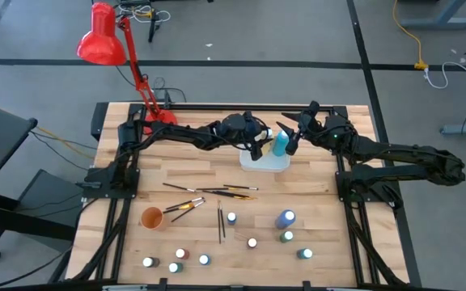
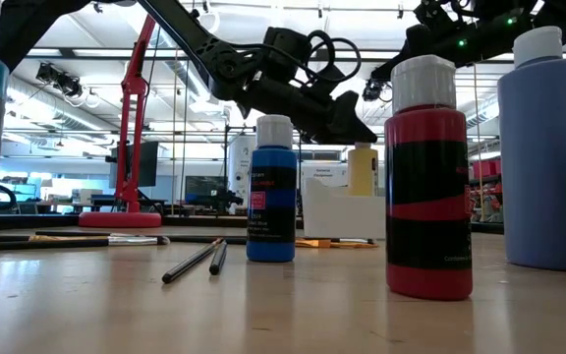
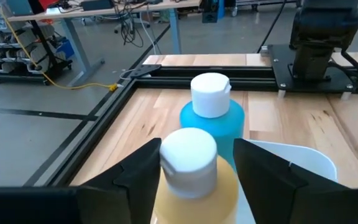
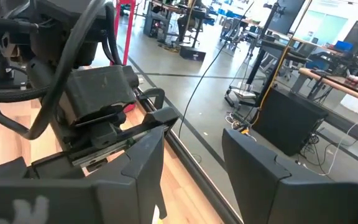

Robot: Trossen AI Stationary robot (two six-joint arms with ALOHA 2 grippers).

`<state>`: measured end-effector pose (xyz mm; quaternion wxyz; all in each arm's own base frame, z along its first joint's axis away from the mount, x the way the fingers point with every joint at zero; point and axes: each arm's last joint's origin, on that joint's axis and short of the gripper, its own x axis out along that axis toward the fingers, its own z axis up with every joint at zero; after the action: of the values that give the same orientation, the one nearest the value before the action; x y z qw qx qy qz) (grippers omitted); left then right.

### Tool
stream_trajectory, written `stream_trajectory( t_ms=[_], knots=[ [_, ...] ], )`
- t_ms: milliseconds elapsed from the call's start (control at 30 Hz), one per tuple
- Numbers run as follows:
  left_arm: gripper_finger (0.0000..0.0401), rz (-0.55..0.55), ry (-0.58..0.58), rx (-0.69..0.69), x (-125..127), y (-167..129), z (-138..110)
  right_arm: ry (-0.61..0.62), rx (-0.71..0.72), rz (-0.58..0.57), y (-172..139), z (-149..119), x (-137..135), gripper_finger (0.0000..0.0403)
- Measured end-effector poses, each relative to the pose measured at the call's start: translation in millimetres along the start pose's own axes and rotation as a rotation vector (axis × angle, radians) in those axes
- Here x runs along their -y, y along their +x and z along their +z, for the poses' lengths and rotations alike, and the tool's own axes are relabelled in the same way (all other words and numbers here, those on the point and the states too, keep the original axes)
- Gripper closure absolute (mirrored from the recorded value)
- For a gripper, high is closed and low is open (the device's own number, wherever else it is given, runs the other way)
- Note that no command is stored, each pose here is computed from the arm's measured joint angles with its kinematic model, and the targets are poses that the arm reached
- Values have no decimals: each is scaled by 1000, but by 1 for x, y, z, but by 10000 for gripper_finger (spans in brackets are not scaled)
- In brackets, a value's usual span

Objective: Pick & Place Paint Supplies
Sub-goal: Put the large blue paint bottle into the white bin

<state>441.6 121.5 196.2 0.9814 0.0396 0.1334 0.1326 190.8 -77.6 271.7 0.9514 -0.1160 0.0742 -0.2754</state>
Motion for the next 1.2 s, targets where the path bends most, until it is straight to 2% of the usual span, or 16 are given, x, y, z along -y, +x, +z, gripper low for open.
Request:
stream_trajectory(
  t_ms=[133,300,500,633,800,867,967,1100,1200],
  knots=[
    [173,10,30,18,0,-2,5,4,18,74,0,1,-2,234],
    [166,61,112,52,4,-22,36,-6,65,306,-1,1,-9,234],
    [171,86,179,-16,12,-65,75,-59,65,628,-6,-6,-19,234],
    [179,91,216,-107,14,-95,90,-42,98,872,-11,-8,-25,234],
    [187,102,222,-160,12,-133,108,16,127,1176,-20,-10,-31,234],
    [189,109,175,-173,9,-148,114,24,146,1264,-23,-9,-36,234],
    [191,119,134,-135,5,-174,129,21,148,1325,-25,-9,-46,234],
    [191,108,132,-45,1,-208,148,17,92,1317,-22,-12,-63,234],
    [191,50,127,14,1,-223,146,4,109,1358,-21,-12,-76,234]
  ],
)
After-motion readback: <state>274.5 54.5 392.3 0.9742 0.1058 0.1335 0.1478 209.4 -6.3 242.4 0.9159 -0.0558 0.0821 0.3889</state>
